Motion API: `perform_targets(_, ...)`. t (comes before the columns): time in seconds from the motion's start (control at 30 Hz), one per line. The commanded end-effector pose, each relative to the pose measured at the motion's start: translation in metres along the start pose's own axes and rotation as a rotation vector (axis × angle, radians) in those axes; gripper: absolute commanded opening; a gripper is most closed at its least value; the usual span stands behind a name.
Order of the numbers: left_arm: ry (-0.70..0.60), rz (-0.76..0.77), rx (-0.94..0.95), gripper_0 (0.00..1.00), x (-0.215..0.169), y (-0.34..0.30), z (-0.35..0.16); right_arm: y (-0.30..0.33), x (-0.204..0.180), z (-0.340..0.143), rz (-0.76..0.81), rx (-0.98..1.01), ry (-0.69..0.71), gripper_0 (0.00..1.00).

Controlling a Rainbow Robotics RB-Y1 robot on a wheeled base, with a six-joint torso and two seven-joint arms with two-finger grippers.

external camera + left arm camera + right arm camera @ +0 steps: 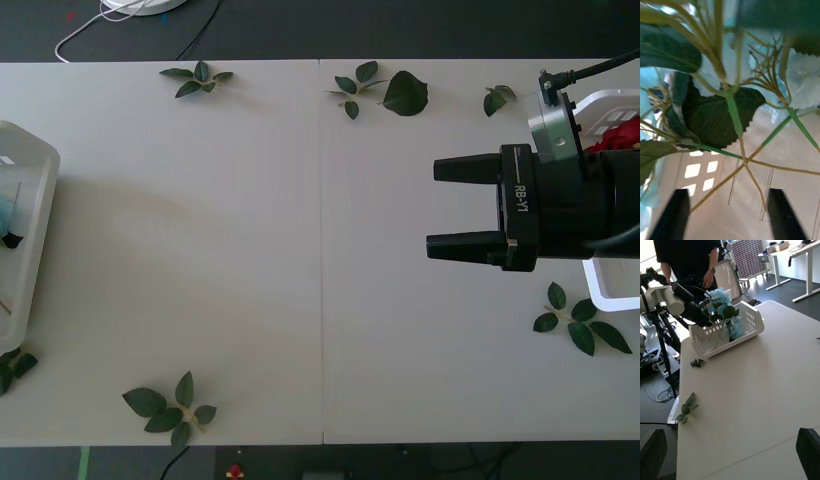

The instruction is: Place the red flowers into the right box and the blue flowers into the left box. If a person shows an open palm, hand one flower to the person first, then continue sorting.

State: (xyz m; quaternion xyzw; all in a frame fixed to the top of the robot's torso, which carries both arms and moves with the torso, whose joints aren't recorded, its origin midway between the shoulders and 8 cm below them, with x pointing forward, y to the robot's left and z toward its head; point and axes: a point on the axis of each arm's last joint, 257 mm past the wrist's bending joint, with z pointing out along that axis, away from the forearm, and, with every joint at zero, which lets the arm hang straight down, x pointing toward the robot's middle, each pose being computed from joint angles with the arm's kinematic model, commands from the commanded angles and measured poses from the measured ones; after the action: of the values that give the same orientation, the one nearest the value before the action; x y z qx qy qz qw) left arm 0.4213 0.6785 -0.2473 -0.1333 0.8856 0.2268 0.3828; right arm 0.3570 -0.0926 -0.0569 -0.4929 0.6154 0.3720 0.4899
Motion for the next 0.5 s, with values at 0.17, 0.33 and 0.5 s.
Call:
perform_targets(0.17,-0.034,-0.224,0.053,1.00,-0.035,0.020,-0.021,0.005,-0.012,0.000,-0.061,-0.008,-0.005,1.00)
perform_targets(0.33,0.074,-0.262,0.037,1.00,-0.030,0.043,-0.063,0.005,-0.012,0.000,-0.061,-0.008,-0.005,1.00)
perform_targets(0.5,0.169,-0.257,0.032,1.00,-0.025,0.048,-0.107,0.005,-0.012,0.000,-0.061,-0.008,-0.005,1.00)
